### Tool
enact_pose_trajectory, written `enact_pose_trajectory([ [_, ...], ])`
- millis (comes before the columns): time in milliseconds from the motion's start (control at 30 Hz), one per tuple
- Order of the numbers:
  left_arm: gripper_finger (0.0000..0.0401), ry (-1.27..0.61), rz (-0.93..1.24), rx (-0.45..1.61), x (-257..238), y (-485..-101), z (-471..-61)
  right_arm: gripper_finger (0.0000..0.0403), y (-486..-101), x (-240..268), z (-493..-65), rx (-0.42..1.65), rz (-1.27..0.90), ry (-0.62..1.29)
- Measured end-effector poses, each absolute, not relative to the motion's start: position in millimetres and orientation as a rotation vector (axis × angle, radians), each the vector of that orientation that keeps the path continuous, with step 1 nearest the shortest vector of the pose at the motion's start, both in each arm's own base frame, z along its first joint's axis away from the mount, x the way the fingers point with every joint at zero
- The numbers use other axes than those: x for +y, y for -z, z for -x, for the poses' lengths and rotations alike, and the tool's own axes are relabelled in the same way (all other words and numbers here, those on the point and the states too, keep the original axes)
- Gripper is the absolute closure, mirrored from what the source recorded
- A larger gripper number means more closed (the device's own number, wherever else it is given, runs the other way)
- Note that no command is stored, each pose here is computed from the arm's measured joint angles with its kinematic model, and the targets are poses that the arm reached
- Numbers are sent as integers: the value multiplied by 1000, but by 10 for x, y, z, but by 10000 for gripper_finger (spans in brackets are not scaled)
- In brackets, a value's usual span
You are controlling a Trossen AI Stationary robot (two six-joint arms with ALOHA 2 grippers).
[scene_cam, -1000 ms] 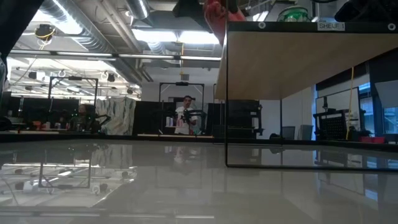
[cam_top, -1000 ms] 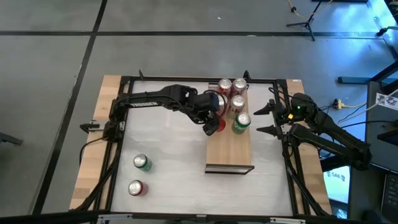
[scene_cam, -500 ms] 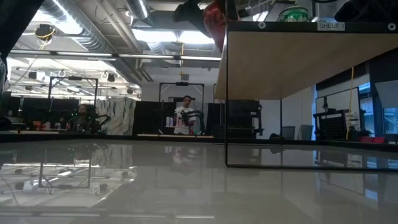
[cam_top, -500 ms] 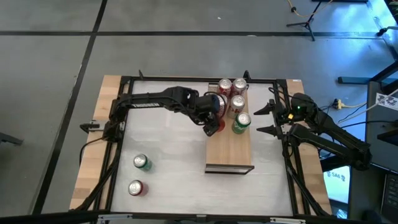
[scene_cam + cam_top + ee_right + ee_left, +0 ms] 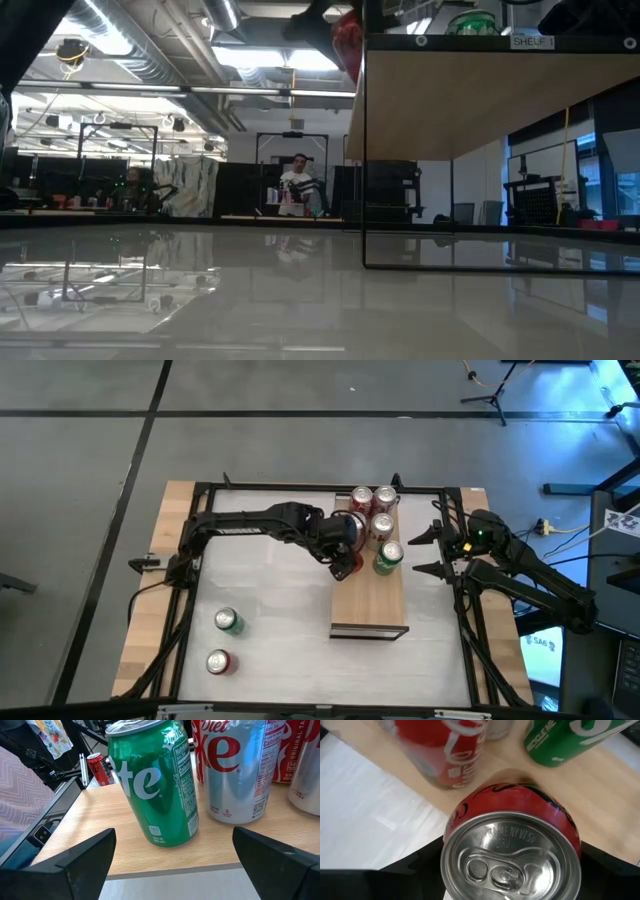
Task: Place canned beverage on shelf
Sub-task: Put the top red black soda can on the shelf
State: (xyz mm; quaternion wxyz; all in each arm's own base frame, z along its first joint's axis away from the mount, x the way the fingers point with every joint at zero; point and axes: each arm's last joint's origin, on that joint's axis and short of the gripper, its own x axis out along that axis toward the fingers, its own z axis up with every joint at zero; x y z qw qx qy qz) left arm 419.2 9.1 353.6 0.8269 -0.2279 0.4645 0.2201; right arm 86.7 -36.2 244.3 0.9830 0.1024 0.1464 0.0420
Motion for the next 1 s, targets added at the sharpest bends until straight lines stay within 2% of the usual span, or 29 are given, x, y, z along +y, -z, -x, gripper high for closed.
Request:
enact_pose_trajectory([
  [233, 110, -462, 487, 989, 90, -3517, -4210, 6, -2442, -362, -867, 295, -206, -85],
  [567, 62, -462, 486, 993, 89, -3515, -4207, 6, -2442, -362, -867, 295, -206, -85],
  [1000, 58, -463, 487, 993, 89, -3513, -4208, 6, -2442, -362, -867, 295, -206, -85],
])
